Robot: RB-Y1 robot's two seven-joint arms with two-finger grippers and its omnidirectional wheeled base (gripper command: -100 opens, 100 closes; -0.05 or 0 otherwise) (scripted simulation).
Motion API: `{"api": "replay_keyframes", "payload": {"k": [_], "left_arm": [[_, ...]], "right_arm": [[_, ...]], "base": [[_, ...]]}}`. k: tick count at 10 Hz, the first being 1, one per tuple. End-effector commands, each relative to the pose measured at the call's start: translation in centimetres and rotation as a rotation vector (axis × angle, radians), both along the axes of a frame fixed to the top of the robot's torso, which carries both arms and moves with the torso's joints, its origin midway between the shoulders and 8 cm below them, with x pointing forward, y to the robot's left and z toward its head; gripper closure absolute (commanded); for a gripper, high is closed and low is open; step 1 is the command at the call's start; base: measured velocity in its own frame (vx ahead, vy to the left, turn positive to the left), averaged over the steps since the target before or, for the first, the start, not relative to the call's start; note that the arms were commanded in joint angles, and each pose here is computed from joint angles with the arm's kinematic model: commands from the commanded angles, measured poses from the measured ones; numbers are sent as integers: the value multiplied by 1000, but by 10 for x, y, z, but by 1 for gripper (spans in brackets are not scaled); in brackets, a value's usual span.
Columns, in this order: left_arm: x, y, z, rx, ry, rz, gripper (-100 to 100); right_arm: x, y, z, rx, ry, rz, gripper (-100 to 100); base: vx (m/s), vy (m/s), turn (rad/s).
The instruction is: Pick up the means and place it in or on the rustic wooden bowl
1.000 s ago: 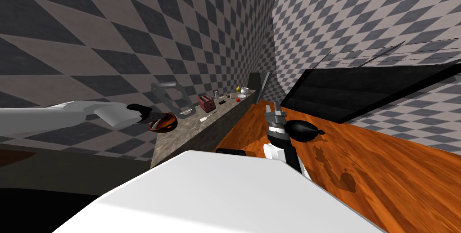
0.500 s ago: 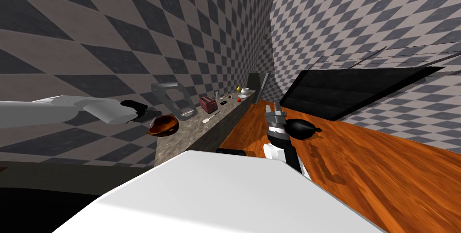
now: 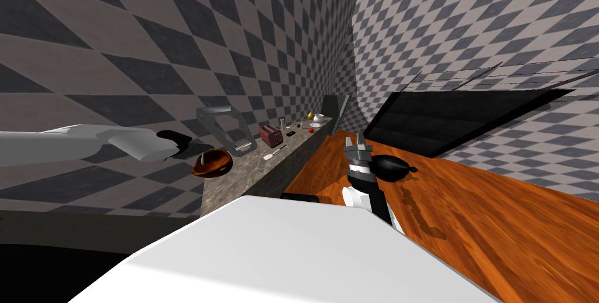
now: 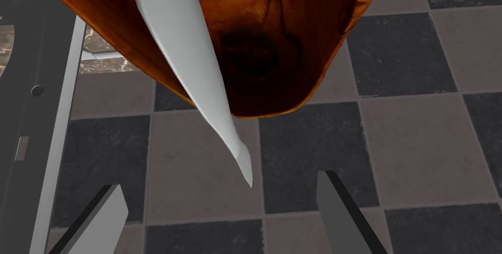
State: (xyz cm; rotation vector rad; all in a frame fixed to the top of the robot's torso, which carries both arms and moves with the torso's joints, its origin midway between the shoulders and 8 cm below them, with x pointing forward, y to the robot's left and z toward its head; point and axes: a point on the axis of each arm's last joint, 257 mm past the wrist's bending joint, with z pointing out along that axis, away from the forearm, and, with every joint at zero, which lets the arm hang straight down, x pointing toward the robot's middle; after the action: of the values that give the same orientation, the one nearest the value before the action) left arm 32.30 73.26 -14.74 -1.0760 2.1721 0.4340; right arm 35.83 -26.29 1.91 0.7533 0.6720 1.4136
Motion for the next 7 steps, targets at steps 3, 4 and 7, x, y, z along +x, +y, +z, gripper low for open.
{"api": "replay_keyframes", "payload": {"k": [3, 4, 7], "left_arm": [[11, -12, 18, 0, -4, -9, -100], [14, -16, 24, 0, -5, -12, -100], [22, -28, 41, 0, -6, -20, -100]], "right_arm": [[0, 0, 0, 0, 0, 0, 0], [0, 0, 0, 0, 0, 0, 0], [0, 0, 0, 0, 0, 0, 0]], "base": [[-9, 21, 20], [-19, 43, 22], [-14, 34, 21]]}}
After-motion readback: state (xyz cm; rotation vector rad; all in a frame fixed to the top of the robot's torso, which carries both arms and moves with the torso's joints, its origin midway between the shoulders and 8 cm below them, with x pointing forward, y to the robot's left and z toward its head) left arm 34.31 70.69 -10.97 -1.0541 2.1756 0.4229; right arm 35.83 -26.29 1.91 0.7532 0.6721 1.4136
